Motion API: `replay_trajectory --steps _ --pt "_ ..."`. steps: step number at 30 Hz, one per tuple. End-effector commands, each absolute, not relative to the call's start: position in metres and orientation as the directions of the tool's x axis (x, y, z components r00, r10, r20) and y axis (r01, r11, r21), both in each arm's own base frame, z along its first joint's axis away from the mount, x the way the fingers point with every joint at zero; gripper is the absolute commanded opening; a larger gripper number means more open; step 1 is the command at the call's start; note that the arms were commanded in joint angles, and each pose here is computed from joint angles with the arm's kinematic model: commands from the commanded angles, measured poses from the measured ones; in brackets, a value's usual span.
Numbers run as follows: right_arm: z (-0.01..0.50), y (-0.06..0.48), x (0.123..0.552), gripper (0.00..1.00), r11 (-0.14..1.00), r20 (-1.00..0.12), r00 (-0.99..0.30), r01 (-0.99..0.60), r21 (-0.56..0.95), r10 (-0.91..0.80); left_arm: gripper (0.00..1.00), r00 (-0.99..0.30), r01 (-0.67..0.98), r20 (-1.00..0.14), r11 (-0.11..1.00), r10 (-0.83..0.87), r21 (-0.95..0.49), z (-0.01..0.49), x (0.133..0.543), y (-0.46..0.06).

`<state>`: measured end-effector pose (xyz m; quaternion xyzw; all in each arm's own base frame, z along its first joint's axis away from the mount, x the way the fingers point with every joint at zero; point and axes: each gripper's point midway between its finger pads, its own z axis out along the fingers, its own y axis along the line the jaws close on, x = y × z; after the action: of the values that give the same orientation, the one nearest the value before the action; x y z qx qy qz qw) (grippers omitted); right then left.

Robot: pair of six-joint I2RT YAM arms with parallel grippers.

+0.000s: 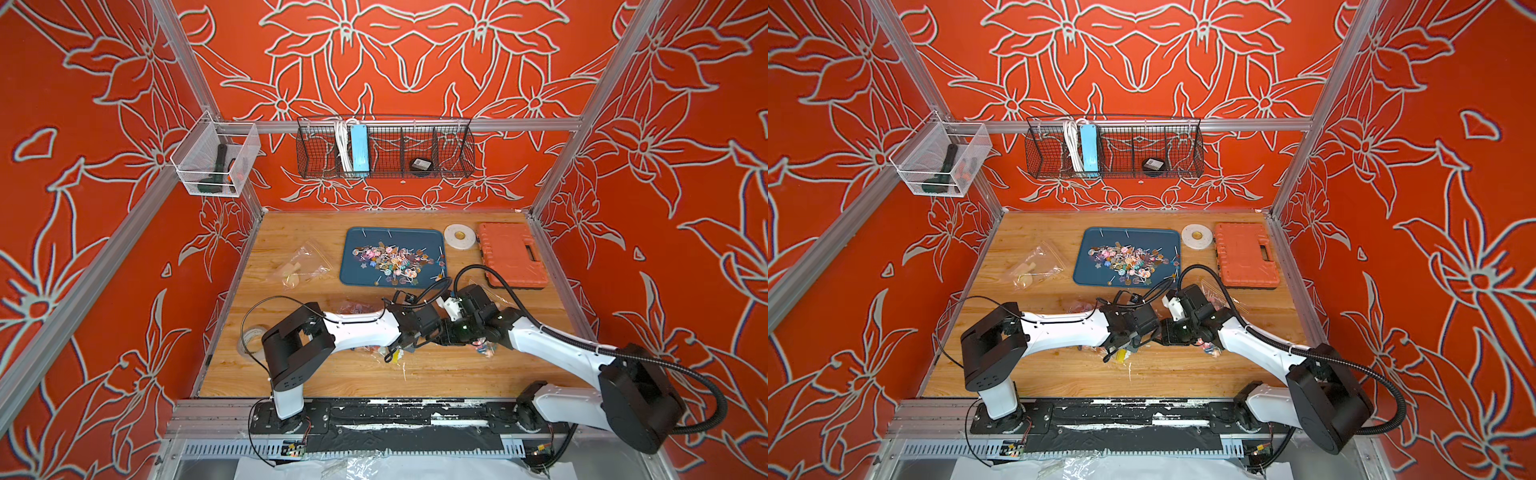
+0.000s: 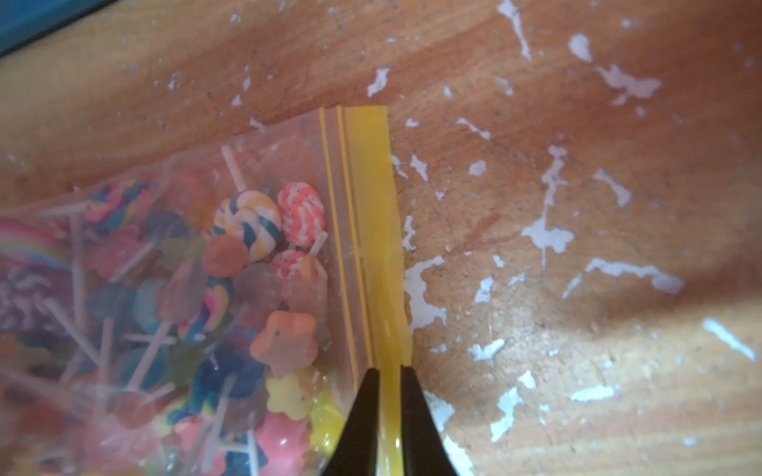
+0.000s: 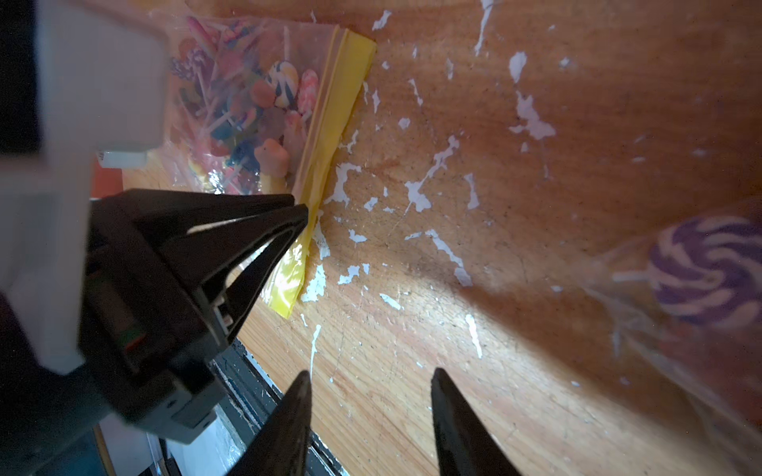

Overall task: Pour candies out of the ziploc bag
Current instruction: Open the ziploc bag at the center of the board.

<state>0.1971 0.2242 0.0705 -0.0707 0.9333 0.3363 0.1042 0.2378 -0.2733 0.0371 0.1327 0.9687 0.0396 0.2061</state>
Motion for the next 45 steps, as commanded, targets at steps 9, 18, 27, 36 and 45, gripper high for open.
replay_trajectory --steps 9,18,27,36,45 --pt "0.069 0.211 0.194 0.48 0.805 -0.264 -0.963 -0.203 0.557 -0.06 0.25 -0.889 0.212 -0.359 0.951 0.284 0.226 0.039 0.239 -0.268" --pt "0.071 0.208 0.194 0.49 0.811 -0.274 -0.96 -0.206 0.548 -0.058 0.22 -0.897 0.201 -0.33 0.936 0.295 0.291 0.027 0.239 -0.259" --pt "0.071 0.207 0.193 0.48 0.812 -0.277 -0.959 -0.208 0.545 -0.059 0.2 -0.897 0.226 -0.331 0.949 0.292 0.222 0.027 0.236 -0.273" --pt "0.072 0.208 0.193 0.48 0.809 -0.277 -0.959 -0.21 0.549 -0.061 0.2 -0.904 0.237 -0.313 0.95 0.292 0.202 0.023 0.233 -0.276" --pt "0.071 0.208 0.193 0.49 0.809 -0.276 -0.959 -0.212 0.548 -0.064 0.16 -0.908 0.218 -0.302 0.942 0.292 0.257 0.016 0.234 -0.267"
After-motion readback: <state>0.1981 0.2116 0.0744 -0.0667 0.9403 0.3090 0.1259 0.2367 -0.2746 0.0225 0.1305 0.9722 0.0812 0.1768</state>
